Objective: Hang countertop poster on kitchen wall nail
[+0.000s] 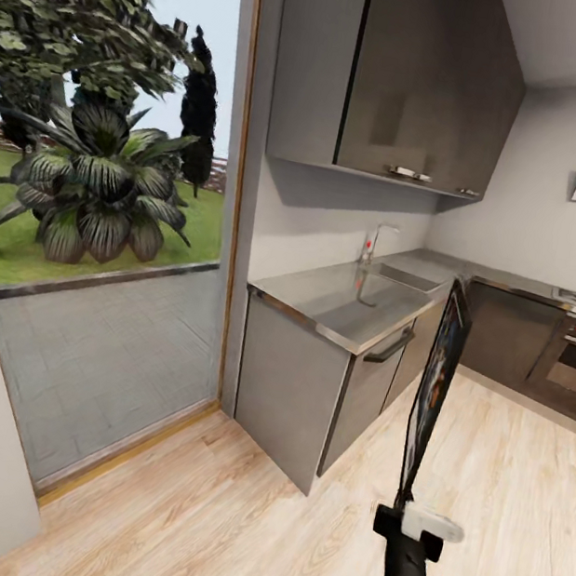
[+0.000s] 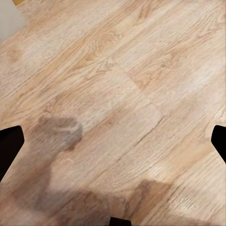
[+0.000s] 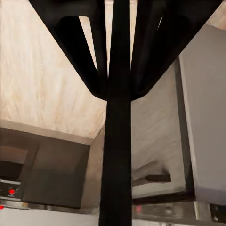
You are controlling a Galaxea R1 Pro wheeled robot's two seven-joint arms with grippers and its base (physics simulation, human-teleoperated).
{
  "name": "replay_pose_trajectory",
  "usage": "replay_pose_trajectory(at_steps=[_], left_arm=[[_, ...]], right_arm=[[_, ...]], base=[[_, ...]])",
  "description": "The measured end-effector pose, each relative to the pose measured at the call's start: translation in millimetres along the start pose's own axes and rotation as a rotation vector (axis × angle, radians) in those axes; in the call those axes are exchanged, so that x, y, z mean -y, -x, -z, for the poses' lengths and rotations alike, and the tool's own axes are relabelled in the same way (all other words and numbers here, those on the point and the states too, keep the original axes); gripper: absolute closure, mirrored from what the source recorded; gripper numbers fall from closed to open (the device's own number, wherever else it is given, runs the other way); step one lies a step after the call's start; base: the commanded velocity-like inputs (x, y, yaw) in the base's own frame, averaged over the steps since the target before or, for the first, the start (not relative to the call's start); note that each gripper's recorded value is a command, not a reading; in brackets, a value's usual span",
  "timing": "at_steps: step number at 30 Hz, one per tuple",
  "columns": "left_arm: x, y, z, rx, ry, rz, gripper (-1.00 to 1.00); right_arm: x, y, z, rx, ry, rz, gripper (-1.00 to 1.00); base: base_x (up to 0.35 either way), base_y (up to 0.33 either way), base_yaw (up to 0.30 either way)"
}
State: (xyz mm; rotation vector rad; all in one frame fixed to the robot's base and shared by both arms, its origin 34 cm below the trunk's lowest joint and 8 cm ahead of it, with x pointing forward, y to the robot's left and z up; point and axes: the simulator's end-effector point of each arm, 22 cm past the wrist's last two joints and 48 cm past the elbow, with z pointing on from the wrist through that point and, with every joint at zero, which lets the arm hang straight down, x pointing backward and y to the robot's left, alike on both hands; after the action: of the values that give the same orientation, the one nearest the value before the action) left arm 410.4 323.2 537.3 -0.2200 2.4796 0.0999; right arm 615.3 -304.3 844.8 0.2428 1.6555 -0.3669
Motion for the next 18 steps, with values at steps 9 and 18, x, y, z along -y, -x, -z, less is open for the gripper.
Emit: replay_pose_trajectory(at_steps=[9, 18], left_arm=[[27.2, -0.6, 1.7, -0.002, -0.126, -0.004, -1.0], [36.0, -0.7, 3.0, -0.001, -0.167, -0.004, -1.0]], right_arm=[[36.2, -166.0, 49.8, -0.153, 0.276, 0.156, 1.0], [79.8, -256.9, 91.0, -0.384, 0.403, 0.054, 1.0]], base=[[0.0, 0.0, 0.0], [0.0, 0.0, 0.0]])
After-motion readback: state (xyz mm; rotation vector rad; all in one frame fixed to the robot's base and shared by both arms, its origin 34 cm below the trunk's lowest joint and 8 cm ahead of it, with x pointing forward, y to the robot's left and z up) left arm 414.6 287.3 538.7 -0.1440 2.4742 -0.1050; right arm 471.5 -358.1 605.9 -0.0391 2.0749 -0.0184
